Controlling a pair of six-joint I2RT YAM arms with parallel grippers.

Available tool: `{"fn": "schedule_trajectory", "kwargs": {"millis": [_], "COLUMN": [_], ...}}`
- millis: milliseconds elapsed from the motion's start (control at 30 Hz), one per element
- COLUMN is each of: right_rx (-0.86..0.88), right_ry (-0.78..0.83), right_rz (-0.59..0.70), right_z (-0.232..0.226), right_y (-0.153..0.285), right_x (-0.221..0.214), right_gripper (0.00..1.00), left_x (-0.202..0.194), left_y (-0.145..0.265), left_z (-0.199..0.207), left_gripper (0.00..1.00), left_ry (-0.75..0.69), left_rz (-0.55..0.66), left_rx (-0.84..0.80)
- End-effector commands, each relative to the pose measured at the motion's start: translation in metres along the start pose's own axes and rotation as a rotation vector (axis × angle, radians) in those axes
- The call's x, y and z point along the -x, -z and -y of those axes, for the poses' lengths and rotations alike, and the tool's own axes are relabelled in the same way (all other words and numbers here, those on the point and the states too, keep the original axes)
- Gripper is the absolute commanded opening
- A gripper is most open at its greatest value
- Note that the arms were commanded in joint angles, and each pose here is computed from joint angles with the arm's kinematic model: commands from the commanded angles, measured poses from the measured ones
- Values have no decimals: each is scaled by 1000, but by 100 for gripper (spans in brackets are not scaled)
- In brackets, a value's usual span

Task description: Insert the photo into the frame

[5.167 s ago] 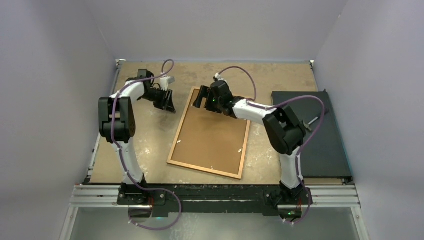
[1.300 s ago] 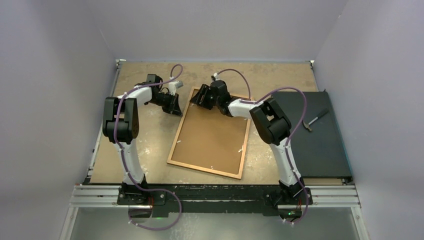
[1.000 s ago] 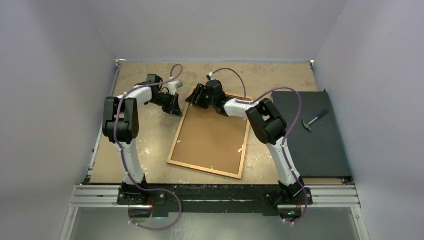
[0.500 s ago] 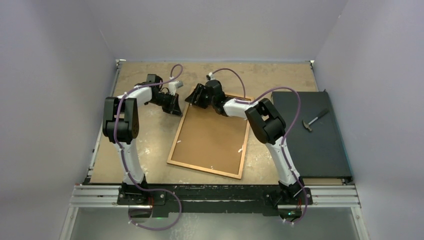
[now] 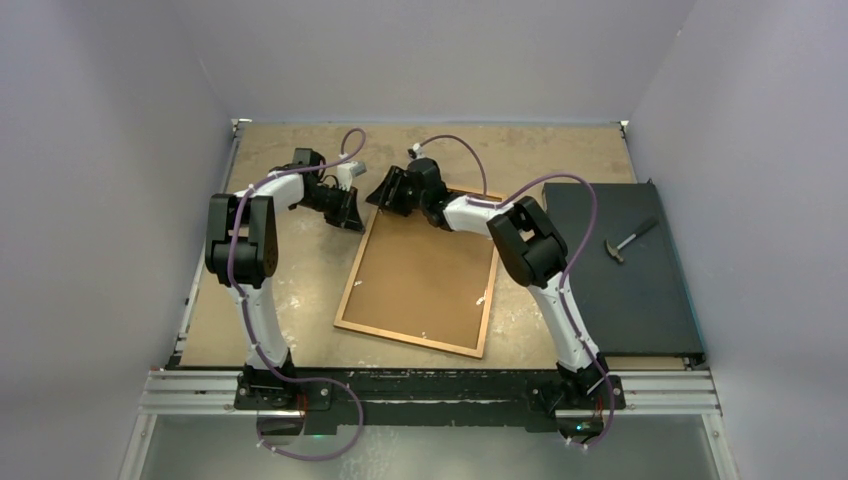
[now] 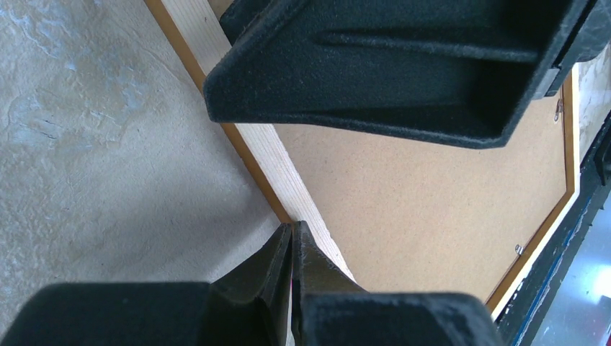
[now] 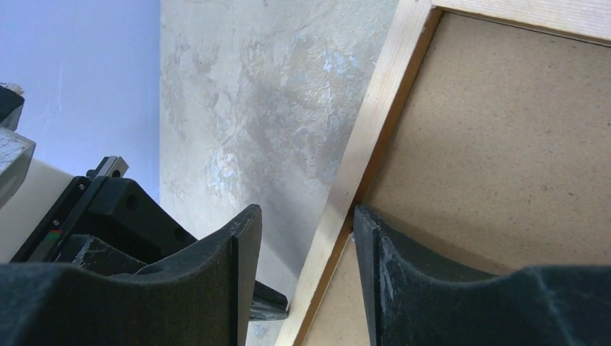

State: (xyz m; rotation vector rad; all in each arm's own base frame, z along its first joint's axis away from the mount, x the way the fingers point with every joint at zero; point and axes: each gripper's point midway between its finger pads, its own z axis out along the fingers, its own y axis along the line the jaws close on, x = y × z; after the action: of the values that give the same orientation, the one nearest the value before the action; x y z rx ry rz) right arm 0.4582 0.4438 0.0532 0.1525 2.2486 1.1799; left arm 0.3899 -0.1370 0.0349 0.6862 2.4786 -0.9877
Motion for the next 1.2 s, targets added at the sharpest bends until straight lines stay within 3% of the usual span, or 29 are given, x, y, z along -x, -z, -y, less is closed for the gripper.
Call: {"fn": "schedule_trajectory", "kwargs": {"millis": [0, 300, 567, 867, 1000, 1167], "right_rx": [6, -9, -285, -425, -582, -632], "right_ry": [55, 145, 57, 17, 18, 10], "right_rz": [-25, 142, 295, 227, 271, 289], "right_z": [-18, -37, 48, 101, 133, 150], "right_y": [9, 73, 169, 169, 194, 218], "right_x": [7, 93, 142, 131, 137, 129], "right_gripper": [56, 71, 95, 94, 98, 99], "left_x": [-11, 12, -10, -24, -42, -61], "left_y": [0, 30, 26, 16, 16, 18], "left_z": [-4, -7, -9, 11, 14, 16], "left_gripper": [0, 0, 0, 2, 1, 1], "left_ry": [-21, -11, -17, -42, -69, -99], "left_rz": [-47, 7, -32, -60, -100, -150], "left_rx": [39, 41, 33, -3, -4, -12]}}
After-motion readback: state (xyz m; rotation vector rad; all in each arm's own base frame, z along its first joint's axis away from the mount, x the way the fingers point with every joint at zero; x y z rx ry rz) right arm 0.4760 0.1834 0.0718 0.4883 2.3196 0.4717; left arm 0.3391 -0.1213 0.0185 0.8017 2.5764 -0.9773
